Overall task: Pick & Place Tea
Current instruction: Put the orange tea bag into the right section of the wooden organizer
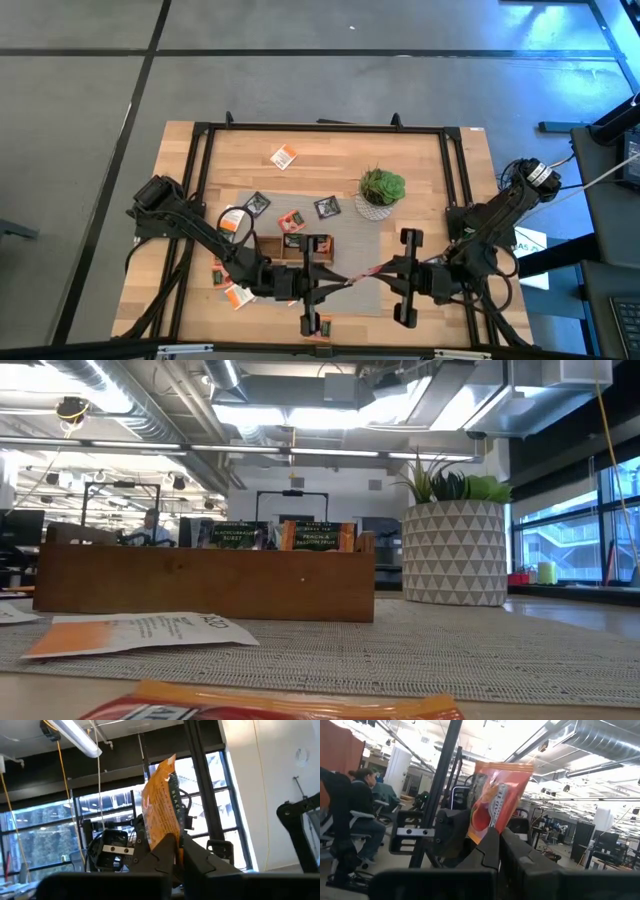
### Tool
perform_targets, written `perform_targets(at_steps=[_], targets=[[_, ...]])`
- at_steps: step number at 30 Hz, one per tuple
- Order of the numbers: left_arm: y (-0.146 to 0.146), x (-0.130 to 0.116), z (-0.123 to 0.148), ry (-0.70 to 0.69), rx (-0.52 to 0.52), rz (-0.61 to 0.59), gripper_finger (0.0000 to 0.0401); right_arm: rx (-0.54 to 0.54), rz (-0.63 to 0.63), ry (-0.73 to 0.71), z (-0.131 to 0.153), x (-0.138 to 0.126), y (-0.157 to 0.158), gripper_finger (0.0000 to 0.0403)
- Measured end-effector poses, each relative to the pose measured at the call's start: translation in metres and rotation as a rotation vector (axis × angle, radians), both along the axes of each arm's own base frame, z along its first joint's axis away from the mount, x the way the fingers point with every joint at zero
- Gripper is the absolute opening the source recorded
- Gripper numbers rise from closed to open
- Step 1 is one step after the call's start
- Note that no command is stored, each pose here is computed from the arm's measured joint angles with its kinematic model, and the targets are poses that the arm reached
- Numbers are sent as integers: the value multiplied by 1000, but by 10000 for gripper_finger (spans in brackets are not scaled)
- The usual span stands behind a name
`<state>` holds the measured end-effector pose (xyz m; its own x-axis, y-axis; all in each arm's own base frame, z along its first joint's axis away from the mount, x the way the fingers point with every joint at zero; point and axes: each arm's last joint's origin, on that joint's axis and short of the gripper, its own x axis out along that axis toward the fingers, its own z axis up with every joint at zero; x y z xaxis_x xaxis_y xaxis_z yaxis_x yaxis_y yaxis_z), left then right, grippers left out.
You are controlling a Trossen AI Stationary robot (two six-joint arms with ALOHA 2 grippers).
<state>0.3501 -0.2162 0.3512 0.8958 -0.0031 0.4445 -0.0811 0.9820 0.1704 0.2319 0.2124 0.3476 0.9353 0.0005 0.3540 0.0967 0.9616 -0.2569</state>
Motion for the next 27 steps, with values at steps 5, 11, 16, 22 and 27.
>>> perform_targets(at_steps=[5,11,16,22,27], targets=[[0,0,-1,7,7,9,5,-70,25,47,-6,2,3,37],[0,0,-4,63,-21,107,2,-103,-60,206,-22,4,6,124],[-7,-6,-10,172,-28,286,3,-61,-190,386,-45,-2,9,177],[-7,-14,-20,382,-11,412,2,53,-91,624,-80,-15,14,195],[21,-13,-25,586,-150,191,2,183,-15,804,-96,-22,11,196]])
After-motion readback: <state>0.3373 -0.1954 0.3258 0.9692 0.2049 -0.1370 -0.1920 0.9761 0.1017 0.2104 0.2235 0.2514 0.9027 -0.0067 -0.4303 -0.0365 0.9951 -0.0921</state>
